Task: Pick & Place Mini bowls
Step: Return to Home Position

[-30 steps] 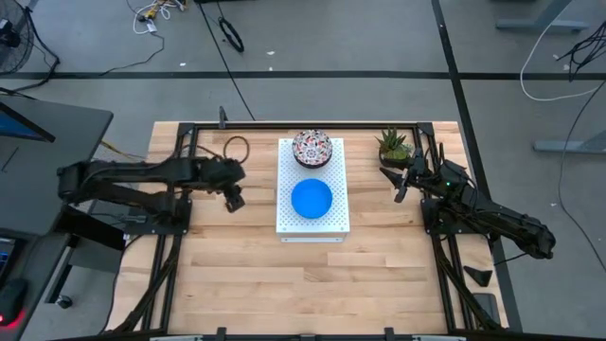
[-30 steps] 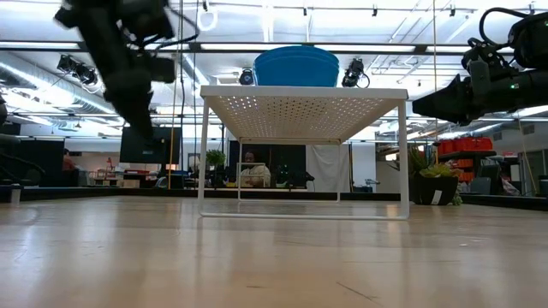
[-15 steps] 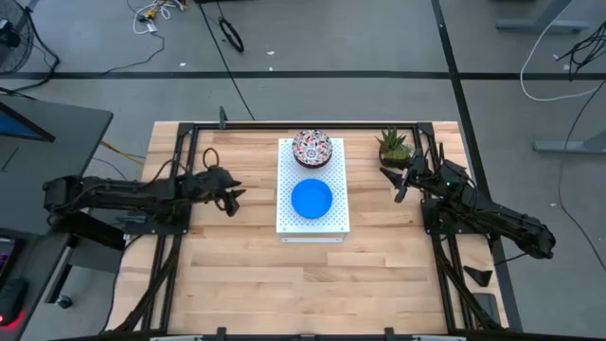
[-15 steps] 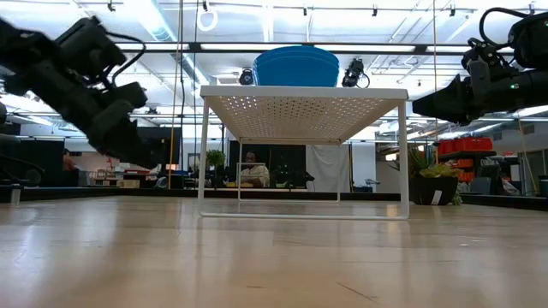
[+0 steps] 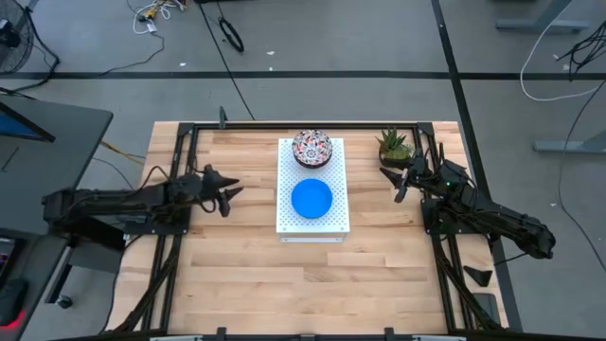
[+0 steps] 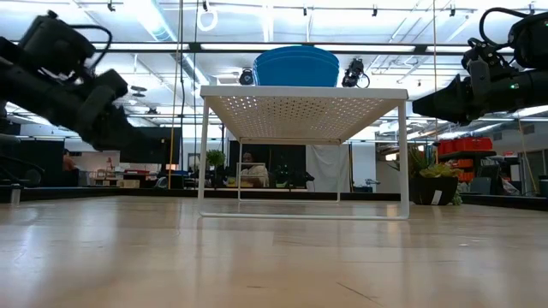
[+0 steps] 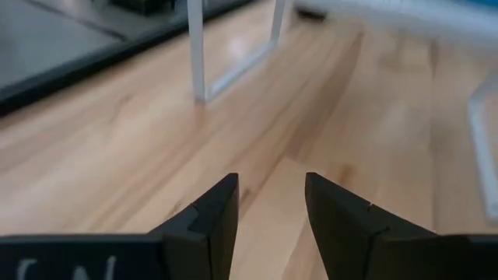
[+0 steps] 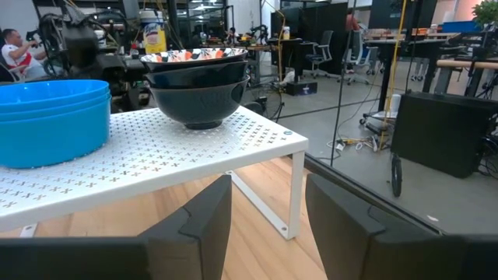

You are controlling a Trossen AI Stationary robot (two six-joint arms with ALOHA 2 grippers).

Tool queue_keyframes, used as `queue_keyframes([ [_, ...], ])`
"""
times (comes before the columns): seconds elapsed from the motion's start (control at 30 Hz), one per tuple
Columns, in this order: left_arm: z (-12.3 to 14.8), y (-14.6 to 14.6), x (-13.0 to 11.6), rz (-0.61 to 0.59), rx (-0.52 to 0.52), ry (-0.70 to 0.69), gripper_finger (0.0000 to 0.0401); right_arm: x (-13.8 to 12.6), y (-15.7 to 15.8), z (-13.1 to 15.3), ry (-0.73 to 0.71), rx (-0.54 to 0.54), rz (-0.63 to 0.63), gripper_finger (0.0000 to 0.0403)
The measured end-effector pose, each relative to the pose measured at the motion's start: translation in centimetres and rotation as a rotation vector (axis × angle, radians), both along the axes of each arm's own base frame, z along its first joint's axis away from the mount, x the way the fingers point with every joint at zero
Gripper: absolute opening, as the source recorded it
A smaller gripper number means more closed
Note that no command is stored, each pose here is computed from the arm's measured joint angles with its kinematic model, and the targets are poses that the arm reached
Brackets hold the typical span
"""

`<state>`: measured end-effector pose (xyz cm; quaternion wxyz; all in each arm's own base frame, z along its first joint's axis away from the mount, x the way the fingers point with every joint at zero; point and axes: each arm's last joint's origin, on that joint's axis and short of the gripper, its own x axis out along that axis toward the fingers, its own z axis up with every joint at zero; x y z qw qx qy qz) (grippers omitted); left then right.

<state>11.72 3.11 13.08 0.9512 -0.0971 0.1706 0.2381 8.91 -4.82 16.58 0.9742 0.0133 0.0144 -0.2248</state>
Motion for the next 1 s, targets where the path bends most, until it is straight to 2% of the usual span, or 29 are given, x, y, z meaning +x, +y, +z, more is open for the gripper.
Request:
queue_keyframes([
  [0.6,3.8,-0.4,-2.0,0.0,0.08,-0.409,0.0154,0.0,0.0,0.0,0.0,0.0,0.0,0.0169],
  [0.77,4.3,-0.5,-2.5,0.0,0.093,-0.474,0.0154,0.0,0.0,0.0,0.0,0.0,0.0,0.0169],
  [1.0,4.4,-0.5,-2.4,-0.004,0.094,-0.482,0.0154,0.0,0.0,0.0,0.0,0.0,0.0,0.0169],
])
